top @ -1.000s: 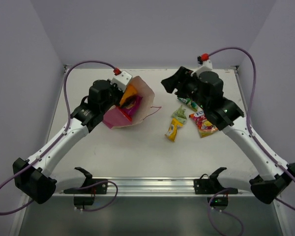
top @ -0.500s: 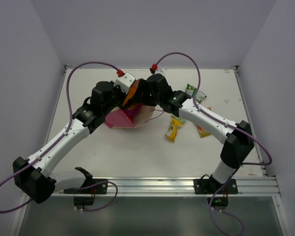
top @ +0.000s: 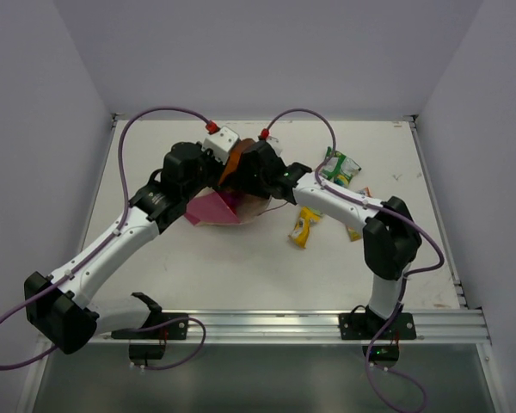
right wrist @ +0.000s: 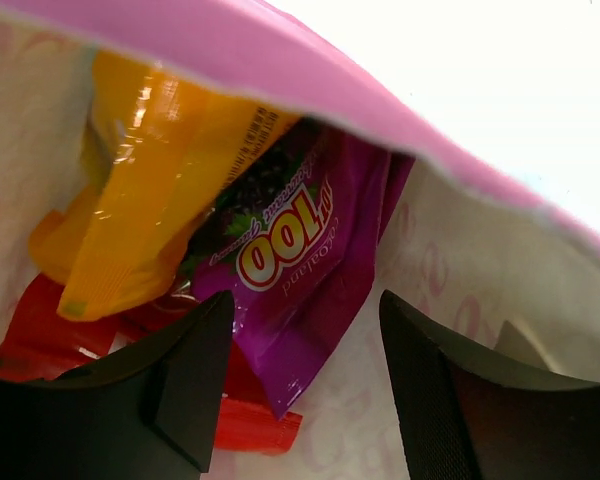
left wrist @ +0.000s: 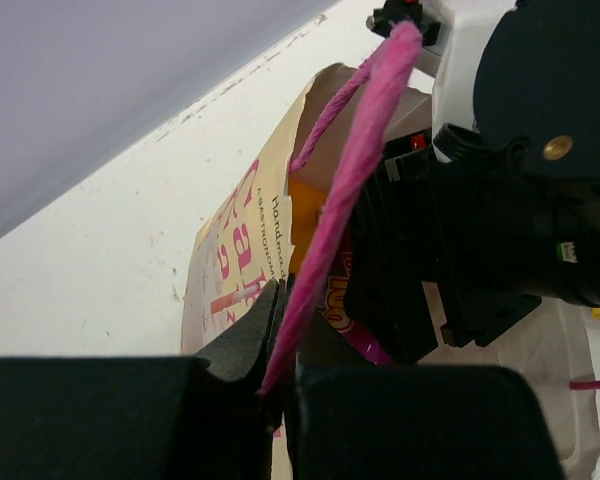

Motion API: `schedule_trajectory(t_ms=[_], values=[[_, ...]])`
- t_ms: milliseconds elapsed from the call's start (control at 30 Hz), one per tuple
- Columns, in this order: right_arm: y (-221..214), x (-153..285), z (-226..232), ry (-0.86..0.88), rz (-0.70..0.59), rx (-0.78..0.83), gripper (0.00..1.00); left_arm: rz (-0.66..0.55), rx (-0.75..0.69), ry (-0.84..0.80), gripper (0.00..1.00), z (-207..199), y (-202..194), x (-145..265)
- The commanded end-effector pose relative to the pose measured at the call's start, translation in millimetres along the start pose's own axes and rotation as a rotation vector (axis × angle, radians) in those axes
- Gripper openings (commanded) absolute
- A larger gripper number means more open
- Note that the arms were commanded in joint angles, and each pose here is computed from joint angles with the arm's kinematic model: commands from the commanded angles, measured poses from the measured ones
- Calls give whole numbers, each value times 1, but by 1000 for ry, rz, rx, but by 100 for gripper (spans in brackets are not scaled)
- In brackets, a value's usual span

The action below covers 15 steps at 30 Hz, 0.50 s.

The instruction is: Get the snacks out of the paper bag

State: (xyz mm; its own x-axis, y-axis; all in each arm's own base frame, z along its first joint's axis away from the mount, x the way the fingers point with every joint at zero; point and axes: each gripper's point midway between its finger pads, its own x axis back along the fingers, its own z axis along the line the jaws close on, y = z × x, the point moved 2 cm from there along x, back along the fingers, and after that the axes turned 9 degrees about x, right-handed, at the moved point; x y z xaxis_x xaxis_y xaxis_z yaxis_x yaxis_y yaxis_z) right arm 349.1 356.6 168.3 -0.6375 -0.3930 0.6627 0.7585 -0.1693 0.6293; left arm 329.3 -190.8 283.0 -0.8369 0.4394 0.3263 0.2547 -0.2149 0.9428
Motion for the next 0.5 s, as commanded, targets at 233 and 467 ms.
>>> schedule_trajectory(t_ms=[233,467], values=[[-11,-33,3,36,40,-70,58,-137,53,-58,0,-12,46,6],[9,-30,16,74,-15,-12,0,-125,59,-25,0,-7,39,7]])
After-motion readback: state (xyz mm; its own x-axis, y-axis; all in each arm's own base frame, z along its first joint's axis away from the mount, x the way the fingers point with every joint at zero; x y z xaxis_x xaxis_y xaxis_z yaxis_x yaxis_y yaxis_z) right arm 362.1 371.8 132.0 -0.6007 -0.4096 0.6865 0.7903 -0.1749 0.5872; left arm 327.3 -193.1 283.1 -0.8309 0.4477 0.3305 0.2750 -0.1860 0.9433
